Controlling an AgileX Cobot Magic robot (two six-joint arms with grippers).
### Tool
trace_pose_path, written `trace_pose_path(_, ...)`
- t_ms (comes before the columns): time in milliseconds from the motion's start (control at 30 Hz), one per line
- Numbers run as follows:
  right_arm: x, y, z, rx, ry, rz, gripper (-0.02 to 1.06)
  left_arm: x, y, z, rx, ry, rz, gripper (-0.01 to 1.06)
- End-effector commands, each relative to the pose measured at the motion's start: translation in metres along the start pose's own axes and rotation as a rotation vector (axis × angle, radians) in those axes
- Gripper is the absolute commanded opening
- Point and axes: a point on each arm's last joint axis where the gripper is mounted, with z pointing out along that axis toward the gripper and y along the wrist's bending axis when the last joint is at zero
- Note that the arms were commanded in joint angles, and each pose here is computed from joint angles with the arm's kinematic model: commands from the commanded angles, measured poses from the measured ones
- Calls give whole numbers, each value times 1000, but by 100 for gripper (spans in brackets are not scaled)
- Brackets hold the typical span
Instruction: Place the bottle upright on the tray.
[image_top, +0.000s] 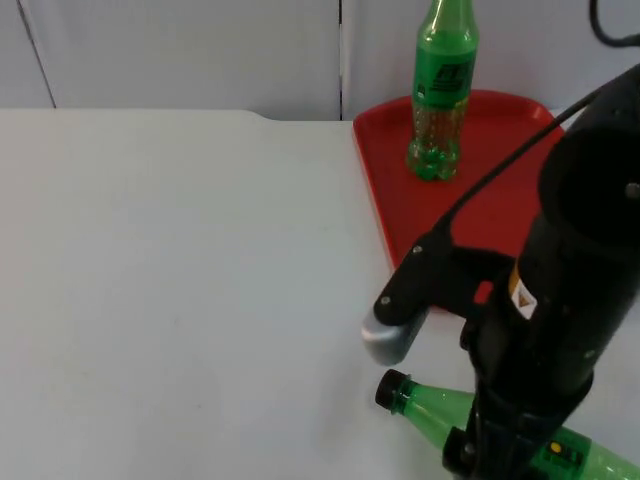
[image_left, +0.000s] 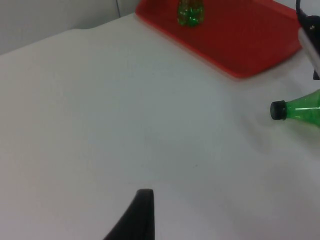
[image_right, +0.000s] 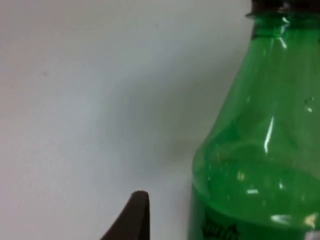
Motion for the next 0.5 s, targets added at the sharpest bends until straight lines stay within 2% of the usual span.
trace_pose_path(0,-4,1,2,5,-22,-19,96,1,-1,1,10,1,0,105)
trace_pose_path(467,-3,3,21,-3,-20,-13,95,1,-1,1,10,1,0,105)
